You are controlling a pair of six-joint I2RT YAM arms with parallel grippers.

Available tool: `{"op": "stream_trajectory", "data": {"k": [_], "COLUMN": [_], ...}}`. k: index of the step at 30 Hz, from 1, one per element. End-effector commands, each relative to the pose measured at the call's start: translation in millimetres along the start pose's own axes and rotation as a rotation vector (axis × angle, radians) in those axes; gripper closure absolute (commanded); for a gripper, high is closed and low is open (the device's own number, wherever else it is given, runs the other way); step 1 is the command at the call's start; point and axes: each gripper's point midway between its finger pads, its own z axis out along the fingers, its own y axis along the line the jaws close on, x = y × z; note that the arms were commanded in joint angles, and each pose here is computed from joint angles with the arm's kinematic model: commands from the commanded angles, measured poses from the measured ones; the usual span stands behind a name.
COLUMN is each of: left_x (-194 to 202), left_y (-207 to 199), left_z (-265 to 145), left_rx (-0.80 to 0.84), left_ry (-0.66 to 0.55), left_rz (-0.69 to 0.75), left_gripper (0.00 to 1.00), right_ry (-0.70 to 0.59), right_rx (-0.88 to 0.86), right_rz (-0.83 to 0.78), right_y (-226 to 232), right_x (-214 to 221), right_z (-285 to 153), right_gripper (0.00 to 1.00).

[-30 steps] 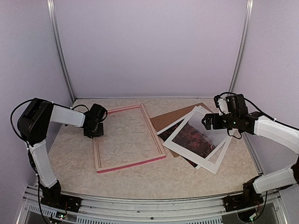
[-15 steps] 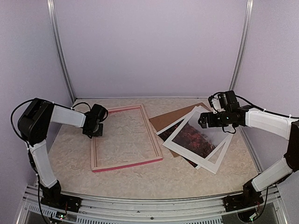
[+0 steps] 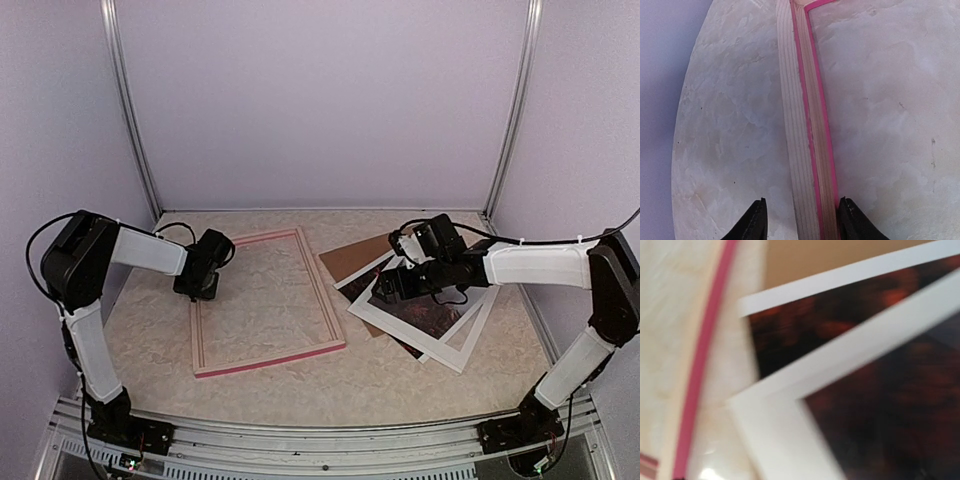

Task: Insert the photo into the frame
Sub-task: Move the frame body to the center of the board, then rotate the frame body at the center of the board.

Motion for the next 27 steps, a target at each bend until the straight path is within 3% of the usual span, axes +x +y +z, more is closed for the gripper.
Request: {"op": "stream_trajectory", "data": {"k": [1, 9, 14, 20, 25, 27], "left_x": [32, 10, -8, -16, -15, -14], "left_y": [12, 6, 4, 11, 4, 0], "left_z": [1, -16, -20, 5, 26, 32], "left_rx": [-0.041, 0.103, 0.260, 0.353, 0.371, 0.368], "left_ry": [0.097, 0.023, -0.001, 0.034, 0.075, 0.090], "left_rz": [0.078, -0.063, -0.193, -0.326, -0.331, -0.320], "left_gripper": [0.44, 0.03, 0.01, 0.01, 0.03, 0.09], "right_ry": [0.018, 0.094, 0.135, 0.179, 0.198, 0.200], "right_rx": [-0.082, -0.162, -0.213, -0.259, -0.305, -0.339], "right_rz": [-0.025, -0.116, -0.137, -0.160, -0.183, -0.206], "right_y": [44, 105, 131, 157, 177, 189], "right_x": [8, 33, 51, 77, 95, 102], "right_z": [24, 62, 74, 77, 71, 68], "right_gripper": [0.00, 0.00, 0.02, 0.06, 0.09, 0.10]}}
